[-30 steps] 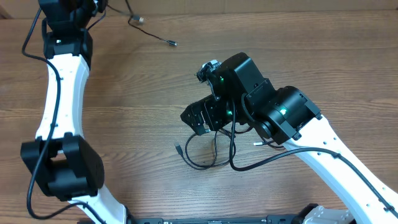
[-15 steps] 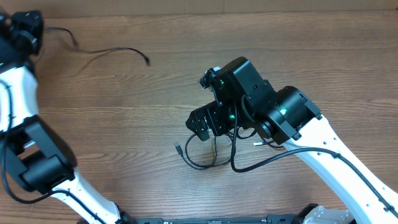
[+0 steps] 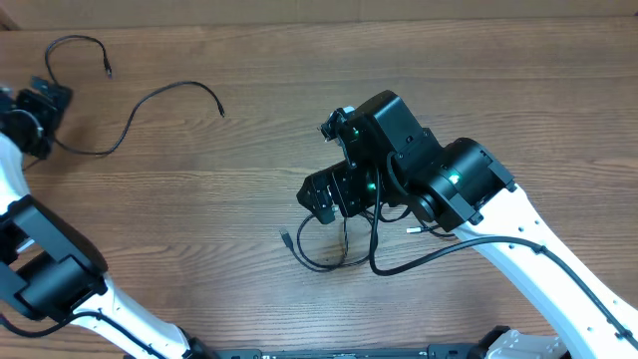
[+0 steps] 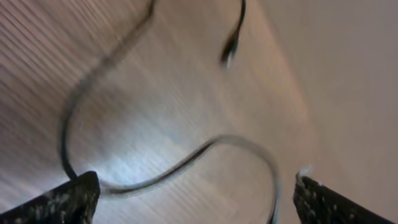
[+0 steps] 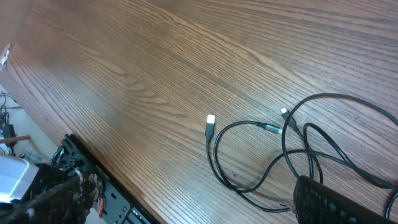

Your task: Untangle cables

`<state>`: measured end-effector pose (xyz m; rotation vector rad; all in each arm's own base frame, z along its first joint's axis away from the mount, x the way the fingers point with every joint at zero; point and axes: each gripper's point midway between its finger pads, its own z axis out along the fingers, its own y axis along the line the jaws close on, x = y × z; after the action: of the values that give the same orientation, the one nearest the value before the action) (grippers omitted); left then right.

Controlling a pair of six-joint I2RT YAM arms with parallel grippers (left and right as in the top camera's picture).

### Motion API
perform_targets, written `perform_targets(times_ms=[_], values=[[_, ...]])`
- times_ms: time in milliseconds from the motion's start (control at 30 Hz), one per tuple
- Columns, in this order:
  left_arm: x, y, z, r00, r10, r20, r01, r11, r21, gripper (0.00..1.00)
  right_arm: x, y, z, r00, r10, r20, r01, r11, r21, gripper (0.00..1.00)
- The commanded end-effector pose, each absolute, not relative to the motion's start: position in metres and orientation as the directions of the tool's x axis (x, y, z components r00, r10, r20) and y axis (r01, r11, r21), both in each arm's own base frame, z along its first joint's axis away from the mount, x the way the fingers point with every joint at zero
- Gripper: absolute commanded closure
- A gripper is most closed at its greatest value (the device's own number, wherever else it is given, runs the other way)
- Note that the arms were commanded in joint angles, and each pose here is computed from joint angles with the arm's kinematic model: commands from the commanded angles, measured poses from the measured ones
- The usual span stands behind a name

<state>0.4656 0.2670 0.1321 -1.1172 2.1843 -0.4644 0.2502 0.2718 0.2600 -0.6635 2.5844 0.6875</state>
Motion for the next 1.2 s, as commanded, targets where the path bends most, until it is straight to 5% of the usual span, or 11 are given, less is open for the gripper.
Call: perform_targets(times_ms=[0,133,233,533,667,733,800,967,1167], values=[[0.465,0.248,0.113,-0.621,-0.638,-0.456,-0.540,0.770,-0.341,0.01,0.251,0.273,0.264,-0.816,-0.332,-0.474,-0.527,0.765,0.370,0.00],[0.440,0.264,0.098,-0.671,-0.576,-0.466,-0.656,0.754,0.012,0.01,0.250,0.273,0.264,-0.817,-0.333,-0.471,-0.526,0.764,0.372,0.00],[0.429,0.271,0.090,-0.690,-0.555,-0.465,-0.677,0.721,0.146,0.08,0.245,0.274,0.263,-0.823,-0.341,-0.455,-0.528,0.755,0.390,0.00],[0.417,0.281,0.032,-0.712,-0.597,-0.369,-0.682,0.713,0.163,0.09,0.242,0.271,0.260,-0.830,-0.347,-0.436,-0.521,0.761,0.387,0.00],[0.418,0.289,0.011,-0.706,-0.608,-0.363,-0.691,0.704,0.165,0.38,0.242,0.271,0.260,-0.830,-0.347,-0.436,-0.521,0.761,0.387,0.00],[0.424,0.298,0.008,-0.688,-0.606,-0.398,-0.702,0.694,0.156,0.80,0.242,0.271,0.260,-0.830,-0.347,-0.436,-0.521,0.761,0.387,0.00],[0.433,0.306,0.014,-0.670,-0.597,-0.441,-0.709,0.690,0.145,0.96,0.242,0.271,0.260,-0.830,-0.347,-0.436,-0.521,0.761,0.387,0.00],[0.477,0.331,0.073,-0.688,-0.402,-0.604,-0.617,0.762,0.195,0.96,0.241,0.271,0.260,-0.832,-0.347,-0.433,-0.520,0.762,0.387,0.00],[0.531,0.348,0.178,-0.528,-0.268,-0.806,-0.622,0.768,0.152,0.96,0.239,0.269,0.258,-0.846,-0.336,-0.414,-0.500,0.771,0.395,0.00]])
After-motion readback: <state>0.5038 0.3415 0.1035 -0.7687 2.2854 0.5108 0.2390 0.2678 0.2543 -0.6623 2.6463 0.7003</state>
